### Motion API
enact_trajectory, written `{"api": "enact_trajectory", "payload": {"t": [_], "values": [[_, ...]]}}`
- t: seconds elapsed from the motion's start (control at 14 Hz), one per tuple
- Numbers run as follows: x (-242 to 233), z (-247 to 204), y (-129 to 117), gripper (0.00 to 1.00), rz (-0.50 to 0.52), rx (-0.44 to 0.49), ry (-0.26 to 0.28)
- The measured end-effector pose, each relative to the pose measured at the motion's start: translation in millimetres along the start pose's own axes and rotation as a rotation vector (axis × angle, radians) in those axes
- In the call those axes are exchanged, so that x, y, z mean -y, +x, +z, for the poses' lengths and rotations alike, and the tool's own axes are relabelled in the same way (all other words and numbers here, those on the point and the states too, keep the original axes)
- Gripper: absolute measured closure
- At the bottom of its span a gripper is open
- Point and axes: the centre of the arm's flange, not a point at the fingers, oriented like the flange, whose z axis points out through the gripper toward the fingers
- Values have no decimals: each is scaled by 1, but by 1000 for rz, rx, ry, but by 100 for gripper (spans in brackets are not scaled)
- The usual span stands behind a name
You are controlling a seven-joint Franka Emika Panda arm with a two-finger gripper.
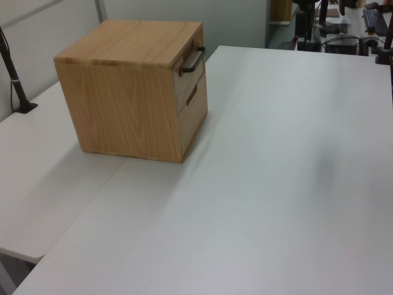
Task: Open the drawer by sliding it
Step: 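Move the gripper down toward the black handle of the upper drawer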
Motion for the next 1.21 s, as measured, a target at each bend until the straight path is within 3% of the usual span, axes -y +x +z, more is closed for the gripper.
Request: {"api": "enact_trajectory", "payload": {"t": [0.57, 0.71, 1.0, 1.21], "values": [[4, 1, 3, 0, -7, 1, -1], [4, -1, 10, 0, 16, -45, -2], [6, -13, 43, 0, 331, -273, 59], [7, -13, 61, 0, 624, -356, 131]]}}
